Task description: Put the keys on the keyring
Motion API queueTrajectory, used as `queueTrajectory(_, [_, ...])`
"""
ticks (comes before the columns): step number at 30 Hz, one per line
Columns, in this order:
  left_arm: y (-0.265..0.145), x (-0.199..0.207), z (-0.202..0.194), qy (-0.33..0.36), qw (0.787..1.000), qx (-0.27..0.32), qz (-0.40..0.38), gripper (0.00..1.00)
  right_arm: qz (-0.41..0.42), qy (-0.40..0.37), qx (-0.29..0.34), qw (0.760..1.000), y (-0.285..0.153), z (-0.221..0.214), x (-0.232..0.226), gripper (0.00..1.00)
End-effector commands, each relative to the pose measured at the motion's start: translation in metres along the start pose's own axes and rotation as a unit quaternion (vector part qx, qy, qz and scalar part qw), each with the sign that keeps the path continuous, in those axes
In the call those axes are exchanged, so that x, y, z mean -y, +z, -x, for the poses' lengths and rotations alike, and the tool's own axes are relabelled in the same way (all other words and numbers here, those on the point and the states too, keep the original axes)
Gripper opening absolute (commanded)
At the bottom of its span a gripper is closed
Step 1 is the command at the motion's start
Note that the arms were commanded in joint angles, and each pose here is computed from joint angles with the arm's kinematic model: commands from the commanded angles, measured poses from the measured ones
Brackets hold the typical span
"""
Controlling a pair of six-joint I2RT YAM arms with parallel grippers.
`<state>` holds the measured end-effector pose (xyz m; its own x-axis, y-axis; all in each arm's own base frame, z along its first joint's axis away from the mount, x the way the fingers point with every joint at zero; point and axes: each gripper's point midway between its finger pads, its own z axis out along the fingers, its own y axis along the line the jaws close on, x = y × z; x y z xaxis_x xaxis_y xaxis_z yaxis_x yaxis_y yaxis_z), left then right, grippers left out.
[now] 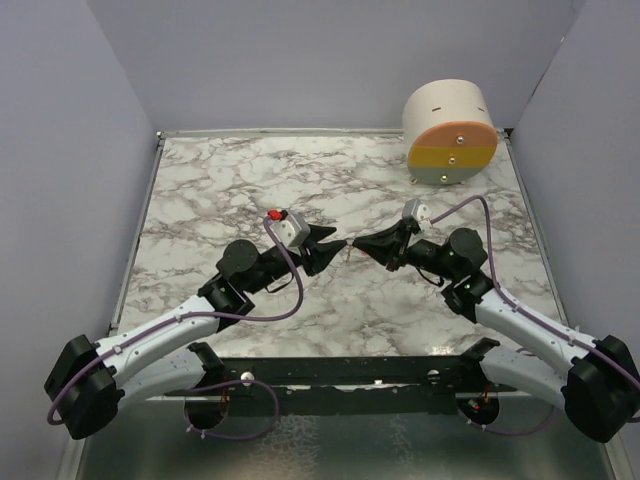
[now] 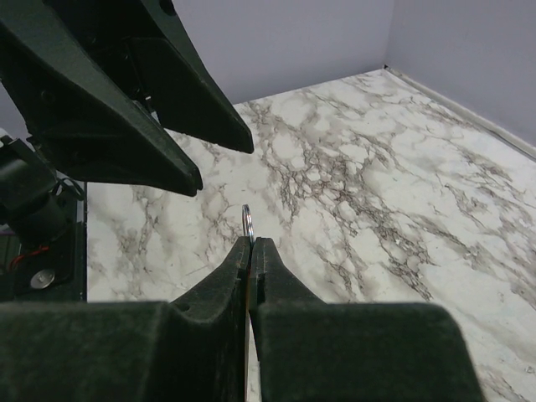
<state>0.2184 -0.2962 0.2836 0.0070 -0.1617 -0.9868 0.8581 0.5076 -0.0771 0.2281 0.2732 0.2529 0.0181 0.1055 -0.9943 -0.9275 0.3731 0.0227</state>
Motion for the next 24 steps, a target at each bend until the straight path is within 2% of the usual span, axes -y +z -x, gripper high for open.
queueTrajectory(1, [0.002, 0.016, 0.001, 0.001, 0.999, 0.017, -0.048, 0.40, 0.018, -0.012, 0.025, 0.999, 0.000, 0.019, -0.008, 0.01])
queueTrajectory(18, [0.012, 0.024, -0.011, 0.013, 0.996, 0.016, -0.084, 0.39, 0.032, -0.014, 0.030, 0.999, -0.002, 0.023, -0.015, 0.01])
queueTrajectory(24, [0.013, 0.023, -0.009, 0.014, 0.996, 0.022, -0.086, 0.32, 0.028, -0.012, 0.029, 0.999, -0.002, 0.022, -0.013, 0.01])
